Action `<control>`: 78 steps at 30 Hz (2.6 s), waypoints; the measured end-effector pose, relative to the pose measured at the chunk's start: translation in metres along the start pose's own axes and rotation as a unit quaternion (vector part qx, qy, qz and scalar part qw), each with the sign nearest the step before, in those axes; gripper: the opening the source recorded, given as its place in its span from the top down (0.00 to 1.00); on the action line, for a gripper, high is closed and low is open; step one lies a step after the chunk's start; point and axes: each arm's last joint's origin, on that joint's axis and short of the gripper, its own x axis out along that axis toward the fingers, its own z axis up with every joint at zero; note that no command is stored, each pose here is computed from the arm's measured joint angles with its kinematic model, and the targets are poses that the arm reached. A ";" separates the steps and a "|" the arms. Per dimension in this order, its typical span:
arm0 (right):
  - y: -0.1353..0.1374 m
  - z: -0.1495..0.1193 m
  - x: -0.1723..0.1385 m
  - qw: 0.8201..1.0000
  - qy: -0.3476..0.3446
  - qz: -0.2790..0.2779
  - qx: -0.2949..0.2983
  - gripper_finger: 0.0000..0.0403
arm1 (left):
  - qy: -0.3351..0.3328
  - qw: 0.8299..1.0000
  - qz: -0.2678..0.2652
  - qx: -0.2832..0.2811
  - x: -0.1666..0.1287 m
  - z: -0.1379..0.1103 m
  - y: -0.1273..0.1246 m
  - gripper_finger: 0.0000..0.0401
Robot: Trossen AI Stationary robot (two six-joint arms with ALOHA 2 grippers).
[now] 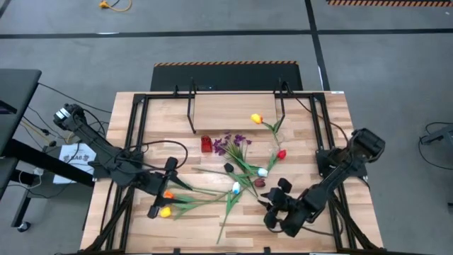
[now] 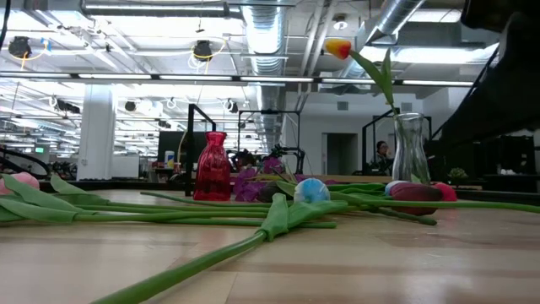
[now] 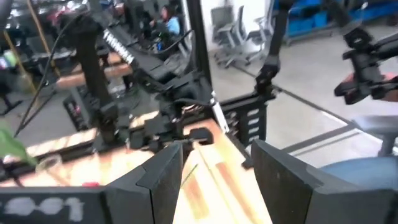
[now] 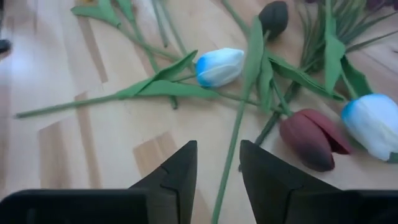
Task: Pick and place flowers into a vace then onto a shelf
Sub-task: Put the right black flower into the transparent vase
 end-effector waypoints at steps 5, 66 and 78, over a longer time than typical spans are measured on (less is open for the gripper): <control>0.003 -0.011 0.013 1.000 -0.025 -0.017 0.006 0.72 | 0.026 0.999 -0.042 -0.018 -0.001 -0.005 -0.005 0.55; -0.001 0.002 0.041 0.987 0.097 0.046 -0.120 0.72 | 0.073 0.995 -0.049 -0.036 0.001 -0.019 -0.027 0.55; -0.009 0.008 0.039 0.979 0.136 -0.027 -0.153 0.72 | 0.073 0.995 -0.049 -0.035 0.000 -0.019 -0.027 0.55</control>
